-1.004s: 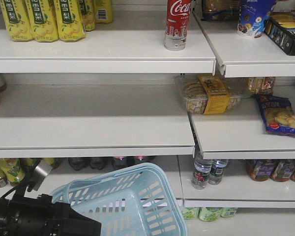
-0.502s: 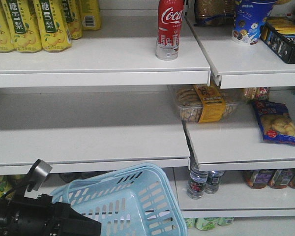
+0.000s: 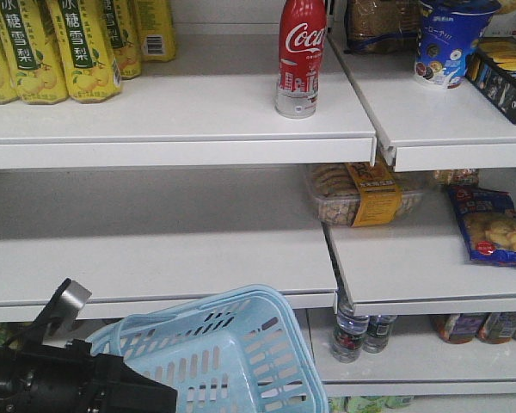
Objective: Place coke in basket with both arms
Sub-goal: 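Drive the base up to the shelf with the red Coca-Cola bottle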
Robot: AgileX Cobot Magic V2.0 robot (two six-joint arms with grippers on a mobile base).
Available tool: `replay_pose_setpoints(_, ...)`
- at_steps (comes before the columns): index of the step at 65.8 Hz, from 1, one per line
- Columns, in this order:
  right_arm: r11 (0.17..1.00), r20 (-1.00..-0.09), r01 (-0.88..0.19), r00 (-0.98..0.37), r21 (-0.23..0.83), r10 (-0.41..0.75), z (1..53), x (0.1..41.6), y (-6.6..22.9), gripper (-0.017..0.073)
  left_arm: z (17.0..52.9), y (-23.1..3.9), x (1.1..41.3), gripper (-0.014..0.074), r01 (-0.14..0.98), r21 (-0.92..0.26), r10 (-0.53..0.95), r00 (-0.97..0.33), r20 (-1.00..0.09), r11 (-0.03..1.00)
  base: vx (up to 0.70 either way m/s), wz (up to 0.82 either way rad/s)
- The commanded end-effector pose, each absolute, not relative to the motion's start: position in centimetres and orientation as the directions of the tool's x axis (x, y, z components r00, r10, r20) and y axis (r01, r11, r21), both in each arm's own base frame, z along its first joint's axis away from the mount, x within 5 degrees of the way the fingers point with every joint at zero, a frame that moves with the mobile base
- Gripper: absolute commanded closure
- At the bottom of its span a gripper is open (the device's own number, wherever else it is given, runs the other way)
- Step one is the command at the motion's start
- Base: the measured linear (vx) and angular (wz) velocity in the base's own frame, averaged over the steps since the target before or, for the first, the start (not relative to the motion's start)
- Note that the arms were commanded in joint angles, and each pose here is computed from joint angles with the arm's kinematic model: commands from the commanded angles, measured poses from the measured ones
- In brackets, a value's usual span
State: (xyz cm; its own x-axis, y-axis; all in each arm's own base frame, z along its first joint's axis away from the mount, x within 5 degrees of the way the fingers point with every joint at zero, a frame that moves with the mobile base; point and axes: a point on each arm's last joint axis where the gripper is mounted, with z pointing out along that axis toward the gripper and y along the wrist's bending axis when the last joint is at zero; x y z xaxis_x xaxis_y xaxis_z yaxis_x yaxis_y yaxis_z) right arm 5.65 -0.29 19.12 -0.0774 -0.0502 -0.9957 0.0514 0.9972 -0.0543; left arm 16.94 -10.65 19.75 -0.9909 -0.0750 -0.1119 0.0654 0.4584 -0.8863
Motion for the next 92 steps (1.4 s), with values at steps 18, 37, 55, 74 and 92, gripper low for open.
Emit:
replay_pose_setpoints(18, 0.996, -0.998, 0.065, 0.001, -0.061, -0.061, 19.61, 5.61, -0.35, 0.0569, 21.37, -11.17, 17.0, 0.0601, 0.095, -0.924, -0.081, -0.988, -0.134, 0.371, 0.03, 0.03)
replay_pose_setpoints(37, 0.996, -0.998, 0.065, 0.001, -0.061, -0.061, 19.61, 5.61, -0.35, 0.0569, 21.37, -11.17, 17.0, 0.0601, 0.095, -0.924, -0.081, -0.988, -0.134, 0.371, 0.02, 0.03)
replay_pose_setpoints(55, 0.996, -0.998, 0.065, 0.001, -0.061, -0.061, 19.61, 5.61, -0.35, 0.0569, 21.37, -11.17, 17.0, 0.0601, 0.095, -0.924, -0.081, -0.988, -0.134, 0.371, 0.03, 0.04)
replay_pose_setpoints(74, 0.996, -0.998, 0.065, 0.001, -0.061, -0.061, 19.61, 5.61, -0.35, 0.0569, 21.37, -11.17, 17.0, 0.0601, 0.095, -0.924, -0.081, -0.988, -0.134, 0.371, 0.01, 0.01)
replay_pose_setpoints(92, 0.996, -0.998, 0.065, 0.001, -0.061, -0.061, 19.61, 5.61, -0.35, 0.0569, 21.37, -11.17, 17.0, 0.0601, 0.095, -0.924, -0.081, -0.988, -0.134, 0.371, 0.0, 0.0)
